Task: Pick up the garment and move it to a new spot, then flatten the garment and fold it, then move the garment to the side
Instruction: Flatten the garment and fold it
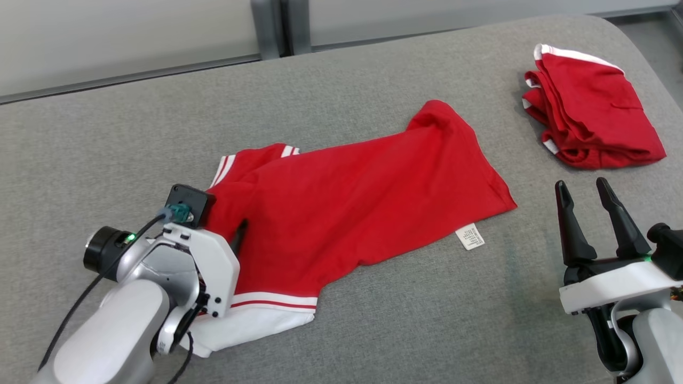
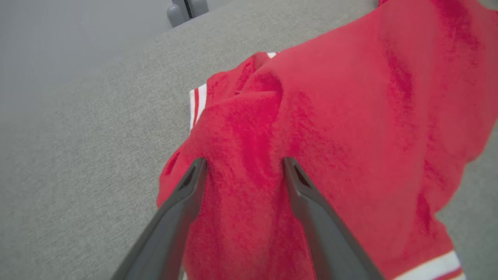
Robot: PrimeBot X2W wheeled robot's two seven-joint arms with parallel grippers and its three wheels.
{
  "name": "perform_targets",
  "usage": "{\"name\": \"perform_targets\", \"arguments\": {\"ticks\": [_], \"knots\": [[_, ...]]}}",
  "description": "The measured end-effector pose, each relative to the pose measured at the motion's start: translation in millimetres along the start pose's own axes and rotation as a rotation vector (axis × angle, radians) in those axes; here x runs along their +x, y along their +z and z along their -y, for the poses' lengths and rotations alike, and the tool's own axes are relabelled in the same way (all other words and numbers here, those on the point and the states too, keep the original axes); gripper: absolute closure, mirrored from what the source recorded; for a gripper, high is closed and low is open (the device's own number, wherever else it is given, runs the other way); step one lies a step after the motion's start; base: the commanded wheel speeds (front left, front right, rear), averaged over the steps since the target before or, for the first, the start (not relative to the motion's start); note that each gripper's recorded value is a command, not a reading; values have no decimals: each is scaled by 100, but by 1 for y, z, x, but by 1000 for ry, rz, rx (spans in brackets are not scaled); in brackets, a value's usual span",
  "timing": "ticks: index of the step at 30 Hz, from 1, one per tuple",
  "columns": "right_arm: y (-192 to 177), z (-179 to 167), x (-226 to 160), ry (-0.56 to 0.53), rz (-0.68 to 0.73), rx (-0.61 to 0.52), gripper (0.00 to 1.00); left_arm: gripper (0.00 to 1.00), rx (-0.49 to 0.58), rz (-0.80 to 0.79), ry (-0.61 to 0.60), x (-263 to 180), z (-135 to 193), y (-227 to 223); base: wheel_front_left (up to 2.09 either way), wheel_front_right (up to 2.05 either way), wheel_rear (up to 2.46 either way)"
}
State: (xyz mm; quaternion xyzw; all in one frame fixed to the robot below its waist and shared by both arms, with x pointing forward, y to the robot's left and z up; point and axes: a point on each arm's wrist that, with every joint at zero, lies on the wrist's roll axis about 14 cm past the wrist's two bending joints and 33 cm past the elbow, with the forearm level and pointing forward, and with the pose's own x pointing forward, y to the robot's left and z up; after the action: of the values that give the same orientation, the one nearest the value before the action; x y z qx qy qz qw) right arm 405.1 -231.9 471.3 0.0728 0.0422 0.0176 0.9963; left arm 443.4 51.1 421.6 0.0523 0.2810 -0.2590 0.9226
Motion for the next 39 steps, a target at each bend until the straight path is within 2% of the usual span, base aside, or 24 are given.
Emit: {"name": "perform_targets", "arguments": {"ticks": [2,3,4,5,8,15,22,28,30,39], "knots": [[-1,5,0,-14,-1,-1,0,4,40,-69,17,11,-5,-10,0,0,0],[-2,7,0,-20,-4,0,0,55,48,-97,20,16,-6,-15,0,0,0],[-3,9,-1,-26,-5,0,0,93,52,-119,22,20,-7,-20,0,0,0],[-3,11,-1,-31,-5,-1,0,100,61,-140,25,24,-7,-23,0,0,0],[-5,19,-3,-54,-10,-4,0,100,84,-185,22,34,-7,-32,0,0,0],[-8,31,-9,-89,-17,-9,0,100,77,-63,28,52,-4,1,0,0,0],[-12,38,-5,-100,-33,-24,0,100,18,14,90,77,-22,39,0,0,0],[-13,37,4,-86,-39,-34,0,100,-44,6,116,100,-29,40,0,0,0],[-12,36,4,-83,-33,-36,0,0,-51,22,107,101,-25,41,0,0,0],[2,27,-2,-59,12,-26,0,0,-59,231,124,64,-33,67,0,0,0]]}}
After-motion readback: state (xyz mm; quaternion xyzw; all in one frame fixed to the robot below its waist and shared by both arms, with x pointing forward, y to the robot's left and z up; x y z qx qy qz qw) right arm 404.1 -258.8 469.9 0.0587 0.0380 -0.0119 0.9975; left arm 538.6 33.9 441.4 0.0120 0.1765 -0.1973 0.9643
